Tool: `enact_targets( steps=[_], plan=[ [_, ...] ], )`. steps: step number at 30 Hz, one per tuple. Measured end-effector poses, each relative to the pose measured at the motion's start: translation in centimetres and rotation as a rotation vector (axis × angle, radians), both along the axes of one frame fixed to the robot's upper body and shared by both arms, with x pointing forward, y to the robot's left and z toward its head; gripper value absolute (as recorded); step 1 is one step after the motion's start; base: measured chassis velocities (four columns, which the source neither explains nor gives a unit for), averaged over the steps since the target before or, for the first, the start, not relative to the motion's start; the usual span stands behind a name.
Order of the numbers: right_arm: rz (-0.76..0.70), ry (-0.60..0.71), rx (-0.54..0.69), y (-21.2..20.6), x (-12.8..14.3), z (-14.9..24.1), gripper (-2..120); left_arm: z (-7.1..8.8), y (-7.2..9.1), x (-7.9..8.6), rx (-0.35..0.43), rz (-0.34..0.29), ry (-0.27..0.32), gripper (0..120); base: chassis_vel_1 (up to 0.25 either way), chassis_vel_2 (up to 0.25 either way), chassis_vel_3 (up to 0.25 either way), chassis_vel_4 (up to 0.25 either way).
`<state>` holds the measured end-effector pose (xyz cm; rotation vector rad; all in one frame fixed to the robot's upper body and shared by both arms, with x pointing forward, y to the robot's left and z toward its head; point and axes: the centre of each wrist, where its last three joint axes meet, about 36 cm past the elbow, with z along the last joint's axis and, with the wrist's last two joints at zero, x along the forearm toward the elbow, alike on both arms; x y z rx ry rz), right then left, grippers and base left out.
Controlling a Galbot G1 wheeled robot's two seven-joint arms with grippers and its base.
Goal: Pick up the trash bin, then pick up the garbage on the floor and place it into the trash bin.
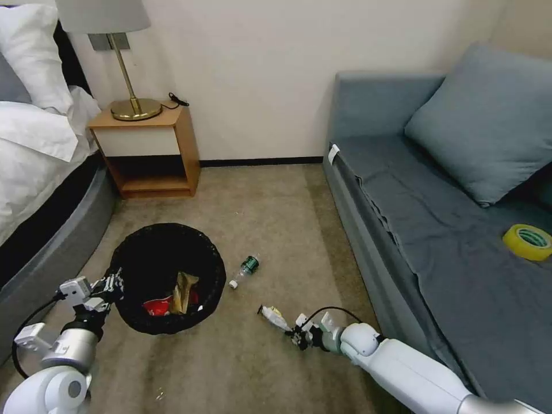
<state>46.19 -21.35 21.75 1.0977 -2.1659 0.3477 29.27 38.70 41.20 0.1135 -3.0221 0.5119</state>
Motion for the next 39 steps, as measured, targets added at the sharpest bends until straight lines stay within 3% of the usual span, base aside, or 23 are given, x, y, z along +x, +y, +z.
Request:
enact_targets(
  steps=[7, 14, 17, 23, 26, 30, 39],
  plan=[
    [-0.055, -0.13, 0.058, 0.3, 2.4, 4.2, 0, -0.8, -0.1, -0.2, -0.02, 0.009, 0.013, 6, 0.0, 0.0, 0.0, 0.0],
    [-0.08, -0.396, 0.191, 2.9, 5.8, 15.5, 0, -1.5, -0.6, -0.5, -0.039, 0.004, 0.031, 6, 0.0, 0.0, 0.0, 0.0],
    [-0.051, -0.507, 0.301, 5.9, 4.8, 22.4, 0, -1.5, -0.8, -0.4, -0.038, -0.004, 0.033, 6, 0.0, 0.0, 0.0, 0.0],
    [-0.001, -0.541, 0.391, 8.9, 2.4, 25.3, 0, -1.6, -1.4, -0.4, -0.036, -0.015, 0.037, 6, 0.0, 0.0, 0.0, 0.0],
    [0.068, -0.518, 0.472, 11.9, 0.0, 26.4, 0, -1.8, -2.1, -0.4, -0.039, -0.031, 0.043, 6, 0.0, 0.0, 0.0, 0.0],
    [0.148, -0.481, 0.51, 14.3, -2.3, 26.1, 0, -1.8, -2.6, -0.3, -0.046, -0.043, 0.047, 6, 0.0, 0.0, 0.0, 0.0],
    [0.235, -0.445, 0.513, 16.9, -4.6, 24.0, 0, -2.3, -3.3, -0.6, -0.078, -0.052, 0.064, 6, 0.0, 0.0, 0.0, 0.0]
  ],
)
